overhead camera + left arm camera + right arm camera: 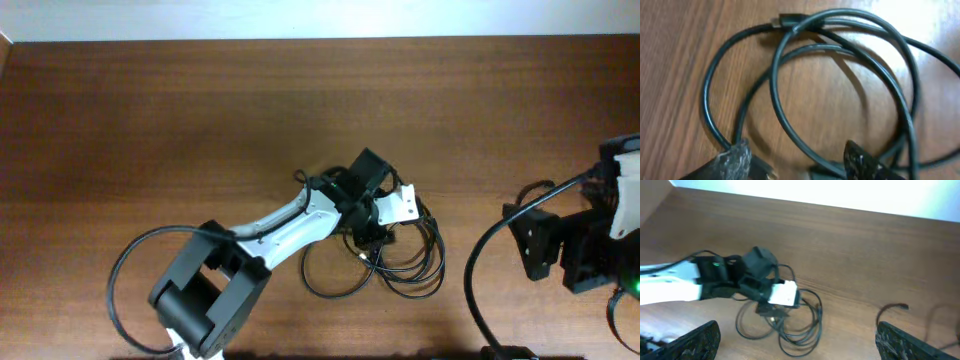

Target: Untangle cables

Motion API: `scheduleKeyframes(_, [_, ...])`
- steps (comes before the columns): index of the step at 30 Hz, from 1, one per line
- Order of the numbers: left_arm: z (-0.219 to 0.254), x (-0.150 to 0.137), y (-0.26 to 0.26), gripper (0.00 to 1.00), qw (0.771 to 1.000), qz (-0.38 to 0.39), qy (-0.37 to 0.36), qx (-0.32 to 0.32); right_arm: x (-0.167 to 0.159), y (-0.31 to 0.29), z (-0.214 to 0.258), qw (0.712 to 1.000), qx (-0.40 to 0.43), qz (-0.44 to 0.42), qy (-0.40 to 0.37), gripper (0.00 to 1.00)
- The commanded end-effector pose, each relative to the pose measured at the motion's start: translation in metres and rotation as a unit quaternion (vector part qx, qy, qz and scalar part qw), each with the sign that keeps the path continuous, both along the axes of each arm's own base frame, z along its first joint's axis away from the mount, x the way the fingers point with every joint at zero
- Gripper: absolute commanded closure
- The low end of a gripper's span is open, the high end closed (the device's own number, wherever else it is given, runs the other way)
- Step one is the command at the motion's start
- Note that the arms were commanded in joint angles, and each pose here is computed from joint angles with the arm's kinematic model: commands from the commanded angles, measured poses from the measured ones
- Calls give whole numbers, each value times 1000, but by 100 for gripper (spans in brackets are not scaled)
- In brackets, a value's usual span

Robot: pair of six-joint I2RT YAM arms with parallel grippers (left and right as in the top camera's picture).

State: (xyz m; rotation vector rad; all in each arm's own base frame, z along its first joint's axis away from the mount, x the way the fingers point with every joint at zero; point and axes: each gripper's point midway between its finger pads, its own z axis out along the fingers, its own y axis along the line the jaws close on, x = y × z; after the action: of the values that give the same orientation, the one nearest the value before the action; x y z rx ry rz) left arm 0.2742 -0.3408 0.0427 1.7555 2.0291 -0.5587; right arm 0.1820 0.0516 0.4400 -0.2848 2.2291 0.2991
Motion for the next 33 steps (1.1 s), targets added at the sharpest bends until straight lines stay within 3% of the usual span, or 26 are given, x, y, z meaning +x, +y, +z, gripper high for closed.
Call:
scheduleKeyframes(1, [-28,5,-7,43,1000,1,3,8,-6,10,1,1000,21,20,2,1])
scheduleKeyframes(4, [-48,12,-14,46,999,34,20,1,-10,15,4,999,32,33,-2,1])
scheduleKeyframes(5, [-49,13,-14,57,999,35,19,0,-10,15,3,999,32,33,-1,1])
scheduleKeyframes(6, [-48,15,-16,82,999,36,13,-3,-9,15,-3,999,33,33,10,1])
scheduleKeyframes(7, [-49,22,-14,98,999,45,-3,5,-7,15,-15,998,34,32,31,1])
scheduleKeyframes(8, [-49,29,-11,100,998,53,-18,13,-5,15,-28,997,33,32,54,1])
scheduleKeyframes(11, [-18,81,20,100,982,128,-122,72,-2,12,-43,996,29,27,81,0])
scheduleKeyframes(13, [62,114,28,100,970,164,-178,10,-1,12,-43,996,28,27,80,0])
scheduleKeyframes(15, [196,138,58,100,934,215,-272,-84,-1,12,-43,996,28,26,80,0])
scheduleKeyframes(18, [289,139,124,100,889,272,-342,-135,3,12,-50,995,28,26,96,0])
scheduleKeyframes(19, [308,132,132,100,886,262,-346,-163,5,12,-58,993,29,25,110,0])
scheduleKeyframes(22, [349,90,108,100,890,162,-335,-263,6,12,-67,991,30,25,126,0])
scheduleKeyframes(23, [366,88,108,100,877,158,-359,-279,6,12,-67,991,30,25,126,0])
scheduleKeyframes(25, [387,111,142,100,835,252,-423,-247,5,12,-67,991,30,25,127,0])
scheduleKeyframes(27, [382,113,146,100,836,270,-415,-238,5,14,-66,991,34,29,126,0])
scheduleKeyframes(29, [400,118,153,100,811,289,-444,-248,6,16,-70,990,28,42,132,1])
scheduleKeyframes(33, [388,118,154,100,824,291,-427,-232,13,62,-128,961,-30,225,157,0])
